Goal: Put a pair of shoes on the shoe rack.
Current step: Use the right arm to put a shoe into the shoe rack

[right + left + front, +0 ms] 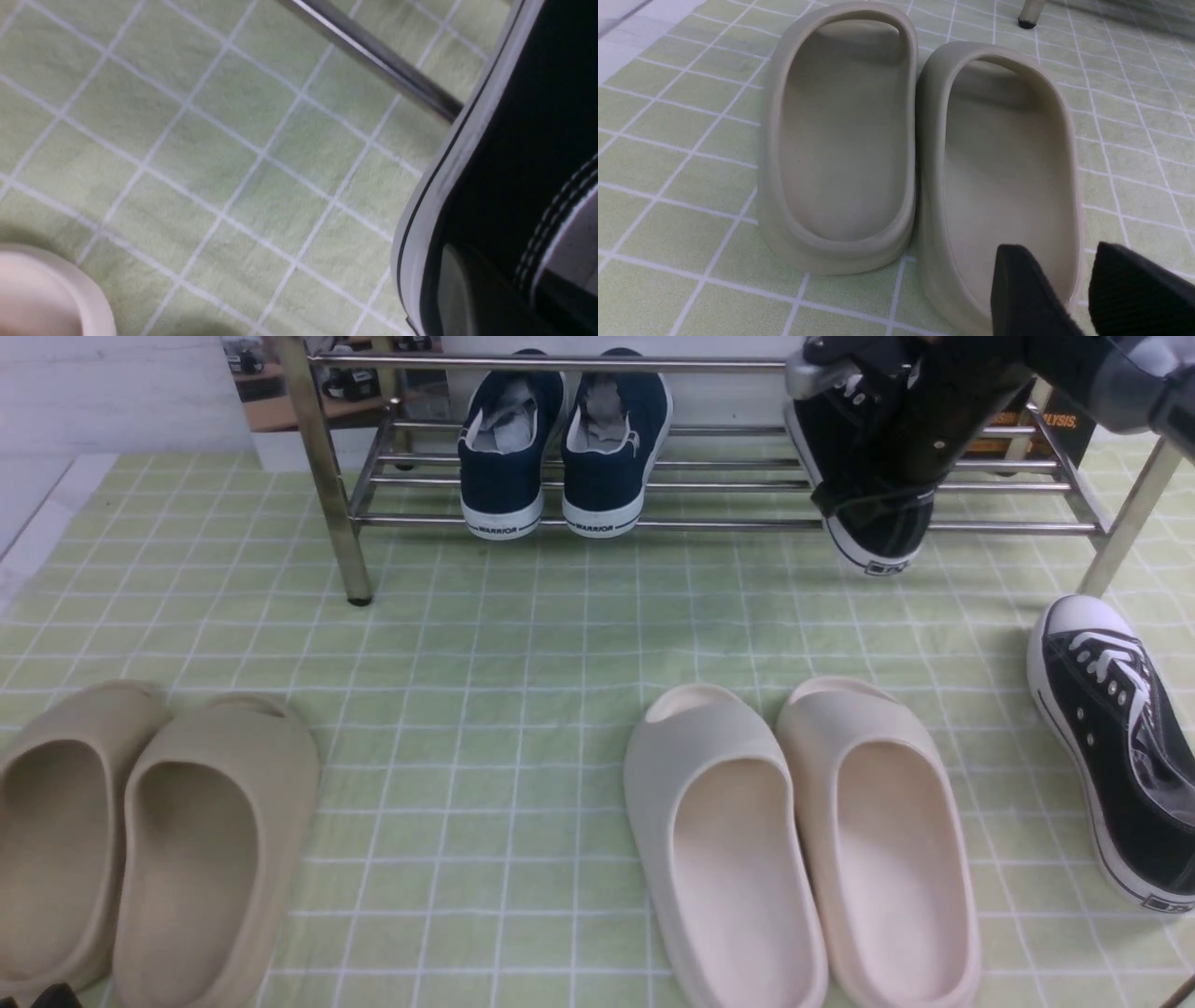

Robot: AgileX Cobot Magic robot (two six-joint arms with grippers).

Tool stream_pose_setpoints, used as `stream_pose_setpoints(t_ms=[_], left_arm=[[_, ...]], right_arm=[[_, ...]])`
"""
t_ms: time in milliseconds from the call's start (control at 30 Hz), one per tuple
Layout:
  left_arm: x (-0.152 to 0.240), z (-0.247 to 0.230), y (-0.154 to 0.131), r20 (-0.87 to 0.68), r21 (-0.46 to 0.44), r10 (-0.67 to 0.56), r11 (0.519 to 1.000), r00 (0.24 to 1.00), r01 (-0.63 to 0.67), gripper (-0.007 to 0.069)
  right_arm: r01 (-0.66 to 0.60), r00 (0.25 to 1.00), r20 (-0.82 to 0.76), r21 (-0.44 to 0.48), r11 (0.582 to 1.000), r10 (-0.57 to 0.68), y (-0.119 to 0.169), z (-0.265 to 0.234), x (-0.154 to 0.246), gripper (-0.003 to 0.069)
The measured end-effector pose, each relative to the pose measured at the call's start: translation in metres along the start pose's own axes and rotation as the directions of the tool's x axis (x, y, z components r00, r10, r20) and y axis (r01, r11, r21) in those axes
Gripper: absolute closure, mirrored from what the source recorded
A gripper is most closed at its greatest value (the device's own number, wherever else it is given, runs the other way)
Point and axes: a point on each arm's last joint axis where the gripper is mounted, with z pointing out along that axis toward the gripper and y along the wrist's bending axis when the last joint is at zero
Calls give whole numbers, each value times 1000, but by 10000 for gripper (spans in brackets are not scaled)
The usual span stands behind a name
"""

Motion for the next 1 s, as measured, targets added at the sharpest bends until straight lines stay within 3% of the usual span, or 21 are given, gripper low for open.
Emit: stream_pose_setpoints(t_ms=[267, 400, 533, 567, 633, 733, 867, 1000], left_arm=[[0, 0, 0, 0, 0, 0, 1000, 1000, 0, 388], [0, 0, 0, 0, 0, 0, 1000, 1000, 0, 388], [0, 0, 0, 0, 0, 0, 1000, 1000, 0, 388], [0, 0, 0, 0, 0, 0, 1000, 1000, 0, 388], [0, 0, 0, 0, 0, 0, 1000, 1000, 0, 388], [0, 0, 0, 0, 0, 0, 1000, 1000, 0, 388], [0, 0, 0, 0, 0, 0, 1000, 1000, 0, 388], [0, 0, 0, 0, 0, 0, 1000, 1000, 0, 388]], right_arm=[[-2, 1000, 31, 9, 1000, 2, -1, 1, -3, 631], [-21, 999, 41, 13, 1000, 21, -2, 3, -3, 578], [-70, 995, 76, 21, 997, 68, -3, -4, -8, 393], [-70, 995, 76, 21, 997, 68, -3, -4, -8, 384], [-83, 994, 68, 20, 996, 81, -3, -22, -9, 273], [-84, 996, 26, 10, 996, 83, 0, -46, -7, 218], [-78, 997, -14, 8, 997, 78, 1, -68, -4, 204], [-86, 993, -76, 1, 996, 86, 4, -61, 7, 258]])
